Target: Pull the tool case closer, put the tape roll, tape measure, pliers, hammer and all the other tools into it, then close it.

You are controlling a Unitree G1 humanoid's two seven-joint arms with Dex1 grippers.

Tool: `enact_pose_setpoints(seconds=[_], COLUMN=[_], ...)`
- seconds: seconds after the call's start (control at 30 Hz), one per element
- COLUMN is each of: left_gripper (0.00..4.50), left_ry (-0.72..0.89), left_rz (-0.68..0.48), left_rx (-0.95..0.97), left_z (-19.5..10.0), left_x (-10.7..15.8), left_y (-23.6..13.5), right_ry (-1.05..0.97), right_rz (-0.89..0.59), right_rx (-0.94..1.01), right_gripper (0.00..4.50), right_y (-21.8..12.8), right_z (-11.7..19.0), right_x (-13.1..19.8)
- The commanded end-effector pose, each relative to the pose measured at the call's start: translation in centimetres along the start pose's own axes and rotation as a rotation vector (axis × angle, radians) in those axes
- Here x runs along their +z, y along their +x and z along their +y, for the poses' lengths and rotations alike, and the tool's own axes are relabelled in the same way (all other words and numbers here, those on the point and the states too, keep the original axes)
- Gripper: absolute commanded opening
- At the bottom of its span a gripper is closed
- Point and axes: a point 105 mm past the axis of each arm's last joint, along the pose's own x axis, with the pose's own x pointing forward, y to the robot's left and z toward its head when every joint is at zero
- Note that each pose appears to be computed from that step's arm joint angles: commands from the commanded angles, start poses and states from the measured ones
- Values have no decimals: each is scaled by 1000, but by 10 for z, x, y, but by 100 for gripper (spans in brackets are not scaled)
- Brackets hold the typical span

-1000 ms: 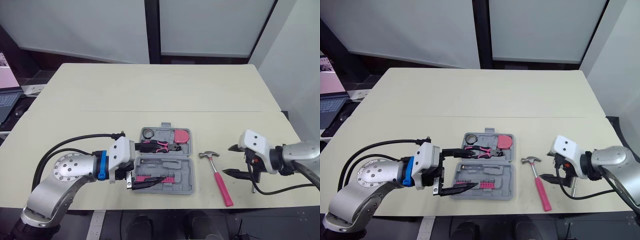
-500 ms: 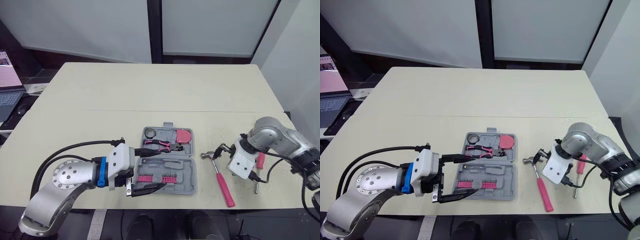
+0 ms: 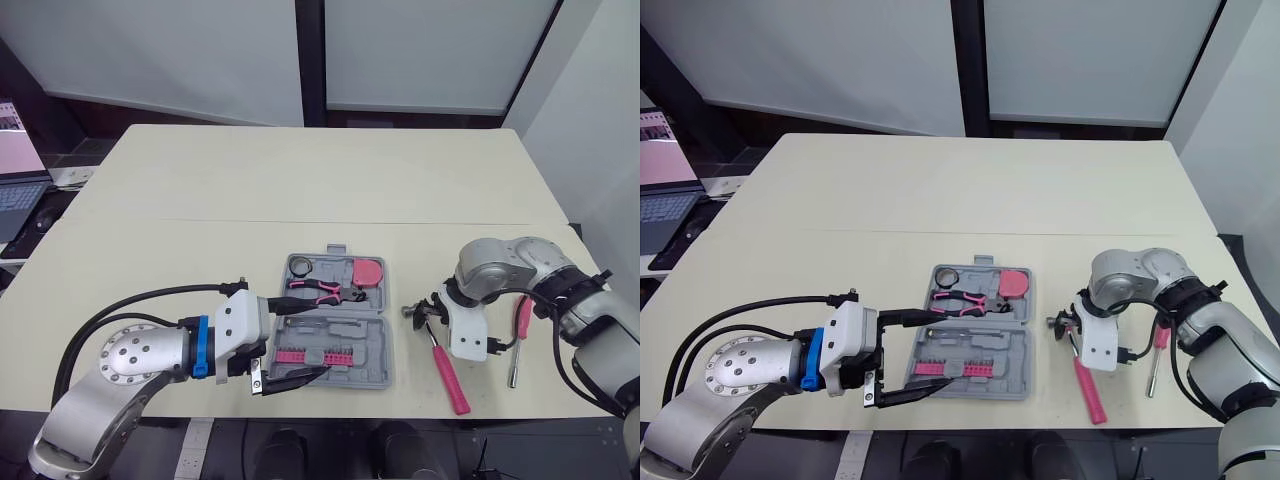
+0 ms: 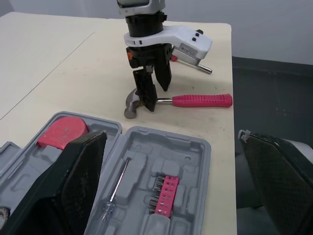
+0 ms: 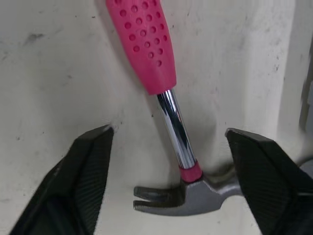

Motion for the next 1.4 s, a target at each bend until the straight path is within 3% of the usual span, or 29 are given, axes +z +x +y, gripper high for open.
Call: enact_pose_setpoints(seconds=[0.03, 0.23, 0.47, 0.63, 0.87, 1.07, 1.2, 1.4], left_gripper=[450, 450, 450, 450, 450, 450, 450, 450], left_ry=[40, 47, 49, 49, 52, 36, 39, 35], left_rz=[0, 6, 3, 0, -4, -24, -34, -33], left_rx=[5, -2, -8, -13, -6, 49, 40, 10], left_z=[0, -1, 0, -1, 1, 13, 14, 10], left_x=[8, 8, 8, 8, 7, 11, 15, 15], left_y=[-2, 0, 2, 3, 3, -2, -3, -4], right_ry=[-17, -11, 3, 8, 204, 721, 1283, 2085], right_rz=[8, 14, 36, 36, 25, -143, -269, -390], right_rx=[-26, -15, -19, -37, -162, -345, -576, -722], right_gripper=[251, 135, 44, 25, 24, 22, 22, 22], right_y=[-2, 2, 0, -2, -28, -61, -74, -65], right_z=[-7, -6, -4, -3, 9, 27, 28, 41], right_x=[-2, -4, -9, -9, -8, 10, 9, 21])
